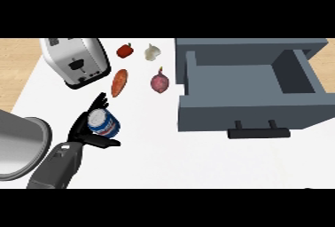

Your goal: Pick up the can, place it into the drawer and close the drawer

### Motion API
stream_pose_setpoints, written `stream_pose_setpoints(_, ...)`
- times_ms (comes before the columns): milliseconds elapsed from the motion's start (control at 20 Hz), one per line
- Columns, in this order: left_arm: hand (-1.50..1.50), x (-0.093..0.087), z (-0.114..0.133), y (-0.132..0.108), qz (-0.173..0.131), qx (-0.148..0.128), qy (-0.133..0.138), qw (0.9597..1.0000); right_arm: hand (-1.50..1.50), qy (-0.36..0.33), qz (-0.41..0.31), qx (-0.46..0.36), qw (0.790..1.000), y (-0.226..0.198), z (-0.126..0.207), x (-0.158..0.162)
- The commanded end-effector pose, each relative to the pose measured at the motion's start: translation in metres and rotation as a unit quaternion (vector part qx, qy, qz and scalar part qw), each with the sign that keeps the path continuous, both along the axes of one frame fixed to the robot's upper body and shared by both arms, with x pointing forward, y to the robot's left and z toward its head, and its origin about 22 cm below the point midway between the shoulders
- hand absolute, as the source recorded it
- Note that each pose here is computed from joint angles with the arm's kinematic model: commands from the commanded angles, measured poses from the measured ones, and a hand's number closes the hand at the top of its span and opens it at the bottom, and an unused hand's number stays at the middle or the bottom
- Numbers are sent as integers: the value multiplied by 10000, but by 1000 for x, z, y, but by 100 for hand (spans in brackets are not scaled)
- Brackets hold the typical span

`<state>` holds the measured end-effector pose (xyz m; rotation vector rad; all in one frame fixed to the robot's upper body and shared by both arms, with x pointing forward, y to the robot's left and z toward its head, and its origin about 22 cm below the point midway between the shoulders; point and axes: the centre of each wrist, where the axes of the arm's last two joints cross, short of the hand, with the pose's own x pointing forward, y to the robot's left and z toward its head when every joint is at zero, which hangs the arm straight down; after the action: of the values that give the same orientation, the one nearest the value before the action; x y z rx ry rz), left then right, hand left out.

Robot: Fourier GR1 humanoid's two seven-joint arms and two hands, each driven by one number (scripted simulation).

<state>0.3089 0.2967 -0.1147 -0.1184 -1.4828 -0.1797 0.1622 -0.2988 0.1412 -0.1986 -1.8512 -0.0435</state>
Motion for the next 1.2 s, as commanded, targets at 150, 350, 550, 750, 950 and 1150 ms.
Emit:
stream_pose_setpoints(150, 150, 10, 7, -2, -474, -401, -20, 9981, -150, -67, -26, 40, 10000, -9, -9, 15)
stream_pose_setpoints(350, 150, 14, 6, -18, -711, -561, -131, 9958, -150, -91, -165, 11, 9998, 4, 7, 11)
stream_pose_setpoints(550, 150, 33, 21, -29, -679, -652, -186, 9954, -150, -160, -157, -120, 9997, -5, 5, 10)
stream_pose_setpoints(750, 150, 27, 10, -64, -123, -743, -362, 9965, -150, -121, -138, -37, 9998, 7, 5, -6)
stream_pose_setpoints(950, 150, 29, 12, -56, 1166, -790, -426, 9891, -150, -24, -176, -44, 9998, -2, -6, 8)
stream_pose_setpoints(1150, 150, 35, 16, -98, 1135, -829, -653, 9879, -150, -157, -207, -157, 9995, -7, -4, 7)
